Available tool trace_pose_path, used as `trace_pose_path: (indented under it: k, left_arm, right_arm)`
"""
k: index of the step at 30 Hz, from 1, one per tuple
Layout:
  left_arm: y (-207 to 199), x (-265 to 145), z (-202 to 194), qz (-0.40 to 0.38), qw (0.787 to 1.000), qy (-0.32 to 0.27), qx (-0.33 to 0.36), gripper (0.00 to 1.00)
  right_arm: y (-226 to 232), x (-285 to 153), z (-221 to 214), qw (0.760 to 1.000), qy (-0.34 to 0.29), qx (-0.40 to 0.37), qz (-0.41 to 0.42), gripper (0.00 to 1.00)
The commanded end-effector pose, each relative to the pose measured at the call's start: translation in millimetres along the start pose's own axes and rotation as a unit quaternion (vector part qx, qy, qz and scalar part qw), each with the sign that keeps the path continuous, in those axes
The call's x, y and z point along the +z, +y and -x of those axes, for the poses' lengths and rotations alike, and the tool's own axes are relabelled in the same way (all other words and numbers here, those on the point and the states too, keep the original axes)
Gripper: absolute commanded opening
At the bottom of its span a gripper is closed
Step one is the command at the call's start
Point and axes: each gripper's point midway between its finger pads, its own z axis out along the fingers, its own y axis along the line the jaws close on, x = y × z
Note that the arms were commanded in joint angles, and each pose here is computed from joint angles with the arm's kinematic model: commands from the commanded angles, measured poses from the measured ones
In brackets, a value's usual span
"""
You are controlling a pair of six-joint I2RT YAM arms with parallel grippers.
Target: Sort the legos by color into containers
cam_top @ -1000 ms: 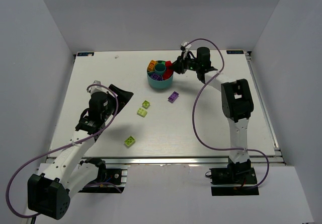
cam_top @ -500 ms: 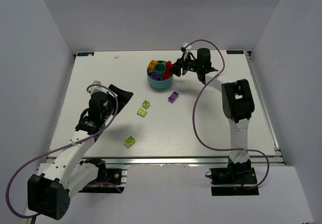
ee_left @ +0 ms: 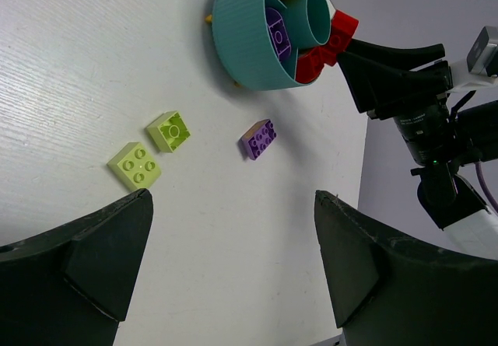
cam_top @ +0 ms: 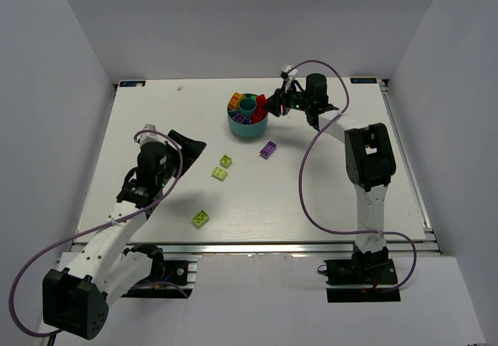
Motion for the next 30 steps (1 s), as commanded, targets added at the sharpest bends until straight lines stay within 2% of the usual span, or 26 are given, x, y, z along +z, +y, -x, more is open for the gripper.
trace_pose_path:
  k: [1,5,9,13,30]
  left_arm:
    - [2,0,1,-0.001,1.0,-0.005,0.0,0.94]
    - [3,-1,1,0.002,1.0,-0.005,0.0,0.94]
    - [4,-1,1,0.003,1.0,-0.004,-0.001,0.94]
    - [3,0,1,0.001,1.0,-0.004,-0.001,0.94]
    - [4,0,-1,-0.001,1.0,-0.002,-0.005,0.94]
  right_arm:
    - [-2,-6,40,0.999,-0.033,-0.031,-0.009,0.46]
    - [-4,-3,36,0.999,-0.03,-0.029,-0.006,0.42]
    - [-2,-3,38,0.999,-0.032,-0.036,-0.001,0.3]
    - [-2,-3,38,0.998,-0.031,-0.049,0.001,0.23]
    - [9,-13,51,0.989,-0.045,-0.142,0.017,0.2]
